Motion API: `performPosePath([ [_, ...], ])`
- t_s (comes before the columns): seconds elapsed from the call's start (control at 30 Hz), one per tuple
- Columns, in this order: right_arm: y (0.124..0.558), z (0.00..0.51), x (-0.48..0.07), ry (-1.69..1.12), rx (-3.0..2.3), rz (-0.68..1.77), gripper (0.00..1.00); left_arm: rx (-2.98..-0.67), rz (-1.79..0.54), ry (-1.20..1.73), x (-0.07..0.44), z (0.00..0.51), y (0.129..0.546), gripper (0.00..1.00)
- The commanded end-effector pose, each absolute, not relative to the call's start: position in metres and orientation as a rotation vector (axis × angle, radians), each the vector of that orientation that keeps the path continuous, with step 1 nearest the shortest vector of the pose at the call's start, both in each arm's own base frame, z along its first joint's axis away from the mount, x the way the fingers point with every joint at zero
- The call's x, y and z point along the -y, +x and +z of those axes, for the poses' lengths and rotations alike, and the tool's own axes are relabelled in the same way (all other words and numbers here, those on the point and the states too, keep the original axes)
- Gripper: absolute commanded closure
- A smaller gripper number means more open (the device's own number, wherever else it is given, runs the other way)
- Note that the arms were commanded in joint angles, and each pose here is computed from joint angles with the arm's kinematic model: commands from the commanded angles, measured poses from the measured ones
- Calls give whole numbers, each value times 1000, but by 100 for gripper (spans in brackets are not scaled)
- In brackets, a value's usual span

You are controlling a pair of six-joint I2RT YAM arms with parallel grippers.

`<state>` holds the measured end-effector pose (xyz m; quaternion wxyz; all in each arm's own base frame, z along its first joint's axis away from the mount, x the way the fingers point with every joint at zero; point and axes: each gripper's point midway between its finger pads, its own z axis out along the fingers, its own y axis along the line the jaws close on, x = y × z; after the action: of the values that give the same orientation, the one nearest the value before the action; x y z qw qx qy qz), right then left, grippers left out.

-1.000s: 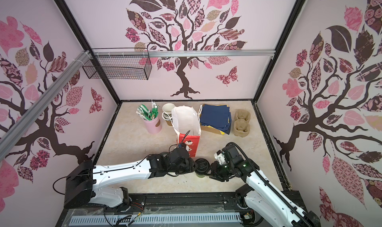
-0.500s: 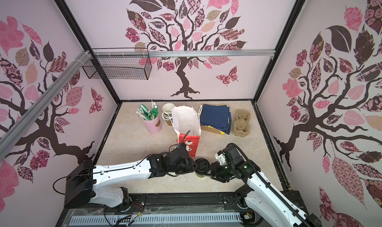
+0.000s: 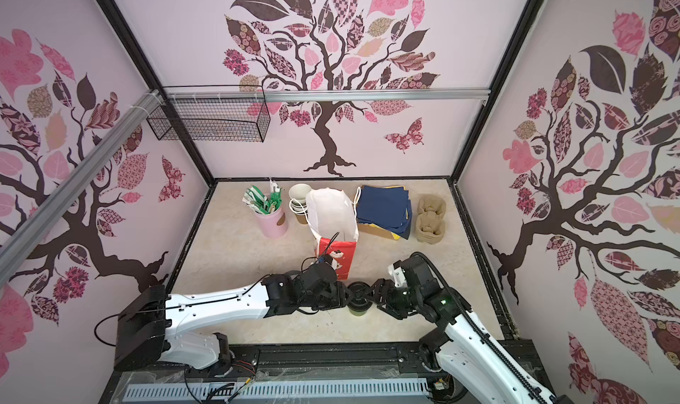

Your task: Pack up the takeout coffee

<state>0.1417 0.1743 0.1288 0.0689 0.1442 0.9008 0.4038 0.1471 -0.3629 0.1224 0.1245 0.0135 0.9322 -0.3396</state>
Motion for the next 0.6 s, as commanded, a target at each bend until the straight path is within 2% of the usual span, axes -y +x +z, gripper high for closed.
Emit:
performPosePath([
  [0.0,152,134,-175,455,-2679,1202,24,-2835,-806,81,334,89,133,57],
  [0.57,151,128,-176,445,-2708,1187,23,-2713,-955,143,345,121,137,40],
])
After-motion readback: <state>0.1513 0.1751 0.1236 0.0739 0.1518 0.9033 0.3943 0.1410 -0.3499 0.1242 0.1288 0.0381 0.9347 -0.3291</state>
